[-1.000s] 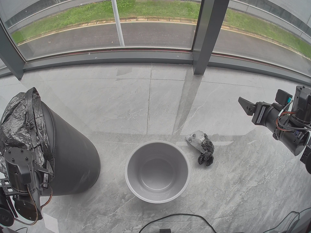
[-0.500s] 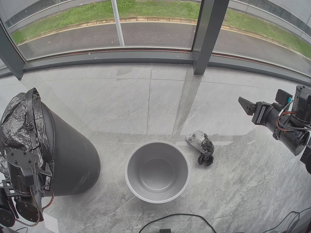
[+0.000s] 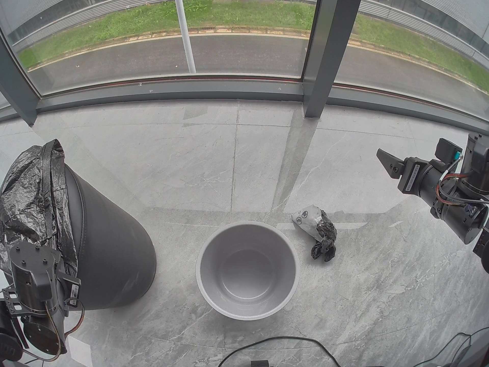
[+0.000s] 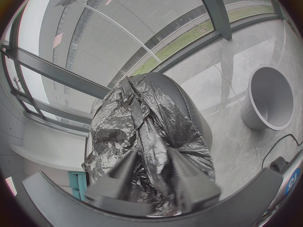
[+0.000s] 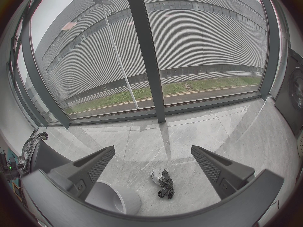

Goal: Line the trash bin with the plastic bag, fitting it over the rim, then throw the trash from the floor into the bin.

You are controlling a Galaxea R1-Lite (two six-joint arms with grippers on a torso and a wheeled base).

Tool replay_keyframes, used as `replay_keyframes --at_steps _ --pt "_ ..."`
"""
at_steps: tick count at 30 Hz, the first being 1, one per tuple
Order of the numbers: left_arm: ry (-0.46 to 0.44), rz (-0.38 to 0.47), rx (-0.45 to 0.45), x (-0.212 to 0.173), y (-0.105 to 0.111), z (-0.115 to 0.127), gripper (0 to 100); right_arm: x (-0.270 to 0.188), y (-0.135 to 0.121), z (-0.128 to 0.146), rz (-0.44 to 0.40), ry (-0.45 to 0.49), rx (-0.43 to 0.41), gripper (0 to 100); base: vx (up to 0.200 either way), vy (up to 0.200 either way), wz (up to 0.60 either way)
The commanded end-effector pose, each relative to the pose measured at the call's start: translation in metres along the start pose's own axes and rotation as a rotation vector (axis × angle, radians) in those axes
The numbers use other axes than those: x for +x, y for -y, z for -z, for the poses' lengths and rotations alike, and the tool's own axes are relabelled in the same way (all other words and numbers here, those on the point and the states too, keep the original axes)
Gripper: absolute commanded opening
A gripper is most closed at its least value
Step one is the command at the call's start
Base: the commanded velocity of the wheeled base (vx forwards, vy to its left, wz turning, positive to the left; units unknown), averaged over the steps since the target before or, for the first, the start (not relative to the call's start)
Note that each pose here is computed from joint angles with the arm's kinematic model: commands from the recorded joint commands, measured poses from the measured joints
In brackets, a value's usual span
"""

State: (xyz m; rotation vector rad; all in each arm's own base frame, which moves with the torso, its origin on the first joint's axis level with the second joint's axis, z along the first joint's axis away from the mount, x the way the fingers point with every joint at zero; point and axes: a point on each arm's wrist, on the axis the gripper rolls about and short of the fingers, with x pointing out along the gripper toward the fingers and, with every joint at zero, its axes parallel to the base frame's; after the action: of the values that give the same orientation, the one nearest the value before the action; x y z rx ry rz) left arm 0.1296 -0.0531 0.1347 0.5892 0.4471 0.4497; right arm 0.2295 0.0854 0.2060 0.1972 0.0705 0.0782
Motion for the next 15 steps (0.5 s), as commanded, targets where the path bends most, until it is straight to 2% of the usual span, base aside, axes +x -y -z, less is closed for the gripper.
replay_keyframes --at_steps 1,15 --pt "0.046 0.024 -0.028 -0.0079 -0.0043 -0.0021 0 -0.001 0.0 -0.0013 -0.002 0.005 0.002 100 0.0 0.0 0.0" --pt "0.065 0.033 -0.039 -0.0134 -0.0093 0.0039 0 -0.001 -0.0002 -0.0019 -0.003 0.011 0.004 100 0.0 0.0 0.0"
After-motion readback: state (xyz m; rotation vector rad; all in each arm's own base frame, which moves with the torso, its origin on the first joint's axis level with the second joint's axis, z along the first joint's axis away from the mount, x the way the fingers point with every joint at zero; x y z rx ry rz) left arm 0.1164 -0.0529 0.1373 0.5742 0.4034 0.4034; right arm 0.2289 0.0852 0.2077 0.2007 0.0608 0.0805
